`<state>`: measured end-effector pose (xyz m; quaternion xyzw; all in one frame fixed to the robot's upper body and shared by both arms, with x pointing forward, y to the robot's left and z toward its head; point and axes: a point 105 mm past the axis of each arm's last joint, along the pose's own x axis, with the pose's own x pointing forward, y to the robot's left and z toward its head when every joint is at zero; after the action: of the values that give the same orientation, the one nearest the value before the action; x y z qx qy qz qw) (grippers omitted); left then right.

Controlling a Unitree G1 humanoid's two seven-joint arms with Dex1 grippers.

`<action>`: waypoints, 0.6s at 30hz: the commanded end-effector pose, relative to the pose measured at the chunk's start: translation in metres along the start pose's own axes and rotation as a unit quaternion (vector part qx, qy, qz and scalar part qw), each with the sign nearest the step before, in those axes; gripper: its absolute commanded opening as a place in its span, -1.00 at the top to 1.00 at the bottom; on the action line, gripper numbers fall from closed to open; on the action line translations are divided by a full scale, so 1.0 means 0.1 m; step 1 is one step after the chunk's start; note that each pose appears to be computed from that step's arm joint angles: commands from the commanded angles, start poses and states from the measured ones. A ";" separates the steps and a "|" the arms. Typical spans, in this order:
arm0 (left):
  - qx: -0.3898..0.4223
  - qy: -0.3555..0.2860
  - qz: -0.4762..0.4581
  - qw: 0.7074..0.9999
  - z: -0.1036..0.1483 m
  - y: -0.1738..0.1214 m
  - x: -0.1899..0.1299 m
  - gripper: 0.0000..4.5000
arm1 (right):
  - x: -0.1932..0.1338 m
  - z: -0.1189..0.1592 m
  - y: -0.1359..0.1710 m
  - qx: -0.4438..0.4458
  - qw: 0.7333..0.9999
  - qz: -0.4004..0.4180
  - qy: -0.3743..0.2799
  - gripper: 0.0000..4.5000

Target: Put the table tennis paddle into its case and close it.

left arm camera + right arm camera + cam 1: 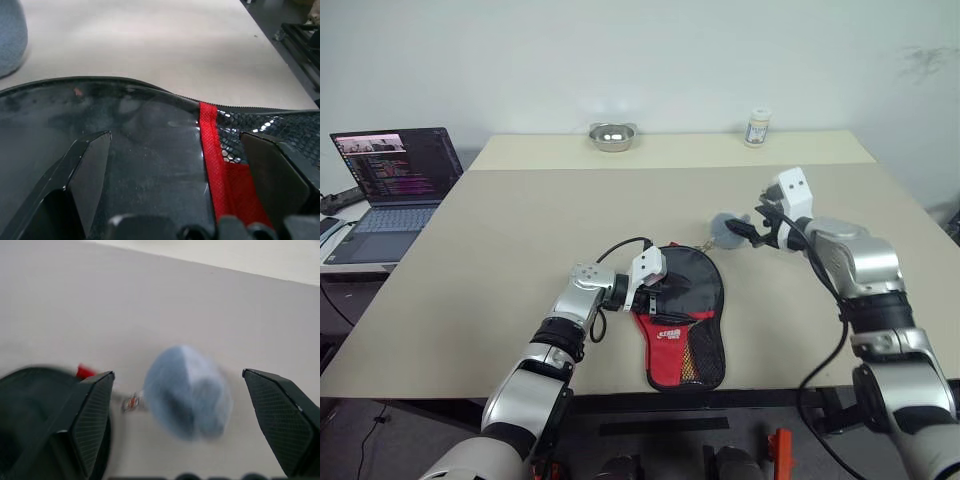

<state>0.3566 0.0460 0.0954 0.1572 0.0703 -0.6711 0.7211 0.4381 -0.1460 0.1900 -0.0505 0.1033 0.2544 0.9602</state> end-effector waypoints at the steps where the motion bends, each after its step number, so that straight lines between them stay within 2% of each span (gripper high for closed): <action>1: 0.014 -0.002 0.002 1.000 0.06 0.00 -0.01 -0.99 | 0.10 0.12 -0.09 -0.013 0.999 -0.020 -0.022 -1.00; 11: 0.013 0.007 0.010 1.000 0.02 0.01 -0.04 -0.99 | 0.35 -0.15 -0.08 -0.013 0.999 -0.030 0.022 -1.00; 14: 0.013 0.011 0.009 1.000 -0.01 0.00 -0.05 -1.00 | 0.35 -0.16 -0.09 -0.013 0.999 -0.036 0.023 -0.72; 18: 0.013 0.021 0.008 1.000 -0.06 -0.01 -0.05 -1.00 | 0.35 -0.14 -0.11 -0.011 0.999 -0.040 0.018 -0.11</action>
<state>0.3576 0.0524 0.0934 0.1693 0.0745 -0.6605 0.7277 0.4651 -0.1426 0.1445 -0.0688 0.1530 0.2189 0.9612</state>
